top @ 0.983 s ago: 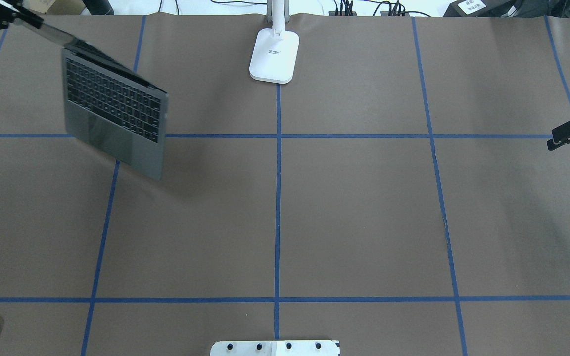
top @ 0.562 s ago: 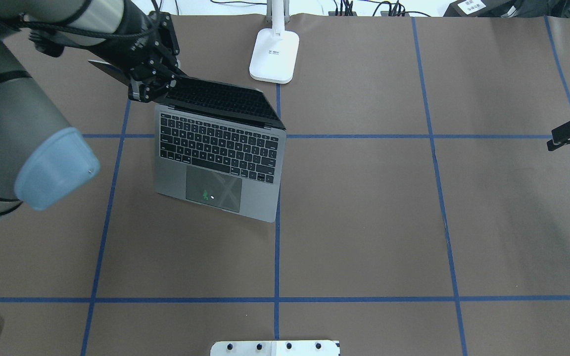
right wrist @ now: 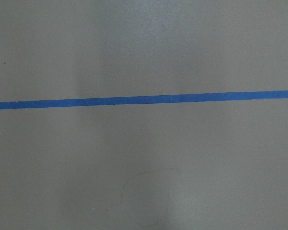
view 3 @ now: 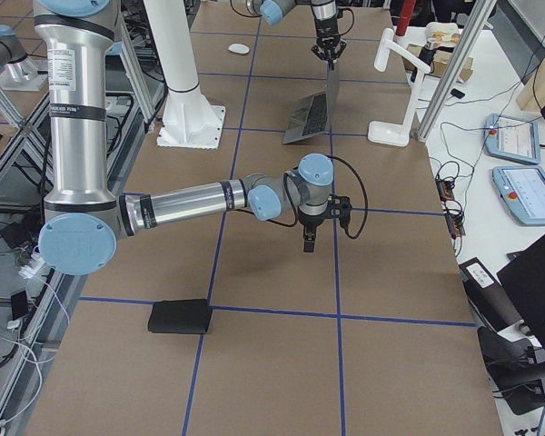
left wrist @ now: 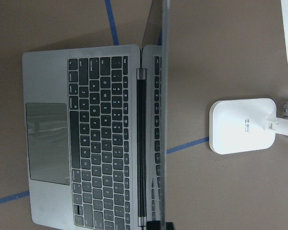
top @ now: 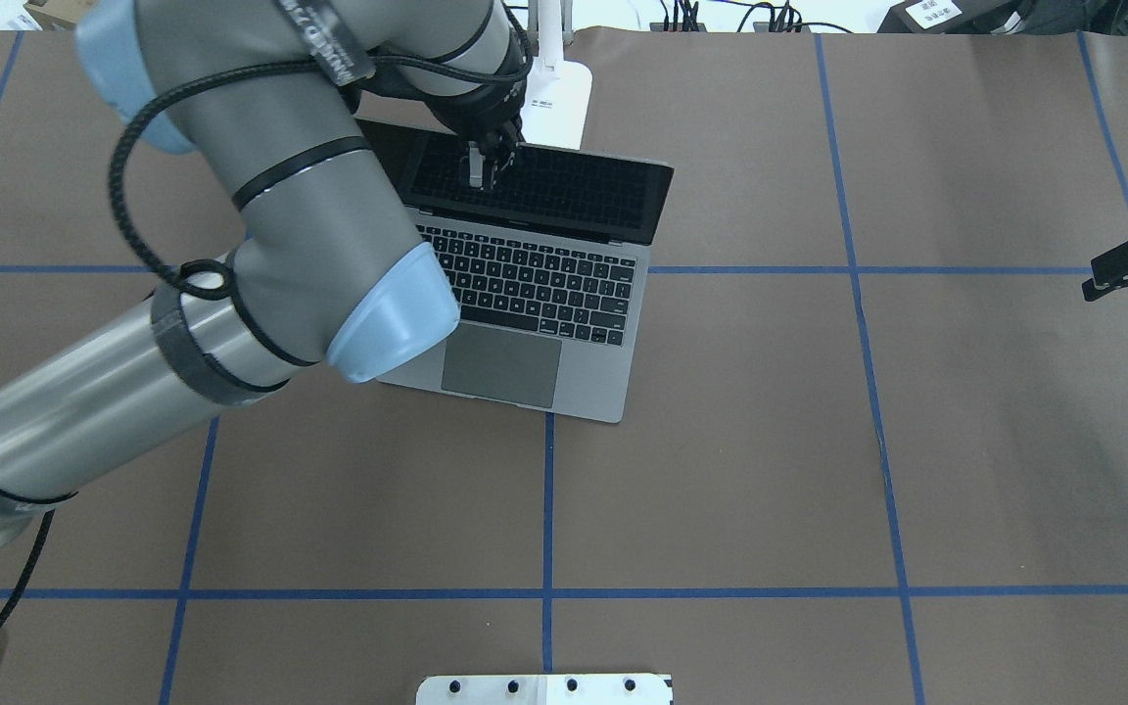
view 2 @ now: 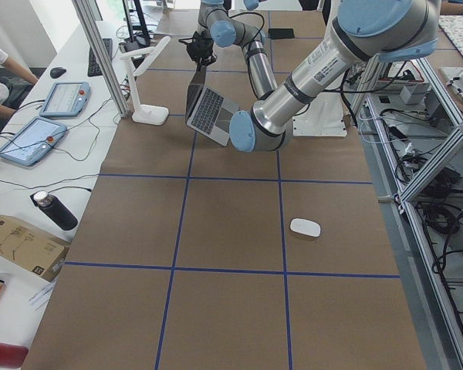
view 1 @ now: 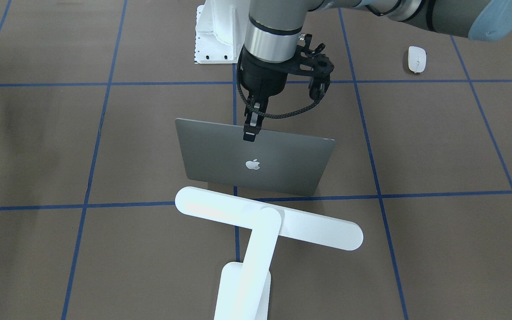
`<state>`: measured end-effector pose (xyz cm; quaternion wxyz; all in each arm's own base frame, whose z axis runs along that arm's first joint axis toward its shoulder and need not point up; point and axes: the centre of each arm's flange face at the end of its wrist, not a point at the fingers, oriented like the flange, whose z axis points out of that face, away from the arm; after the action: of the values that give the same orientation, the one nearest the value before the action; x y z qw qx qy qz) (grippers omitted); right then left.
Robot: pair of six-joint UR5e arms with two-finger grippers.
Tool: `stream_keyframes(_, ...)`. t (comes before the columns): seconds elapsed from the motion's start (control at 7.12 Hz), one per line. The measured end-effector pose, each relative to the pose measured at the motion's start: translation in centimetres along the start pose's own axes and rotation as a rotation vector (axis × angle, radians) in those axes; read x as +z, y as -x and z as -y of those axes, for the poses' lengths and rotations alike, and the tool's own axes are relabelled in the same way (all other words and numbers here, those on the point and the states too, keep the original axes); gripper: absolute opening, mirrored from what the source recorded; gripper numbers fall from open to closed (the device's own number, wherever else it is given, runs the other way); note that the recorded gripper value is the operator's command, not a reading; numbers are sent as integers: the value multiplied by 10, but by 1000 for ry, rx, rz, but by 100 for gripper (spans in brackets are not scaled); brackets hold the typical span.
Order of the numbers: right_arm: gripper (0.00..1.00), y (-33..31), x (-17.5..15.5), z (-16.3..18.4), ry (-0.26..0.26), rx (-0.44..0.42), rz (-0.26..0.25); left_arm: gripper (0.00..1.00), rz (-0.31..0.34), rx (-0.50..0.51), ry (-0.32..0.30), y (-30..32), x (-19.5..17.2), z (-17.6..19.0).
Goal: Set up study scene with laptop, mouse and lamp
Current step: 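Lower the laptop in front of the lamp with the left gripper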
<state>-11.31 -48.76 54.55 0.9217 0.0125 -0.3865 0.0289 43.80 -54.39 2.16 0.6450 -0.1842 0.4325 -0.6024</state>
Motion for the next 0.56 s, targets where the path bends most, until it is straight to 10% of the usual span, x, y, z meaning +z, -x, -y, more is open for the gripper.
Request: stream_keyframes(0.56,99,-2,2,1,3,3,-2,0,-36,-14,-37,-35,46,-7)
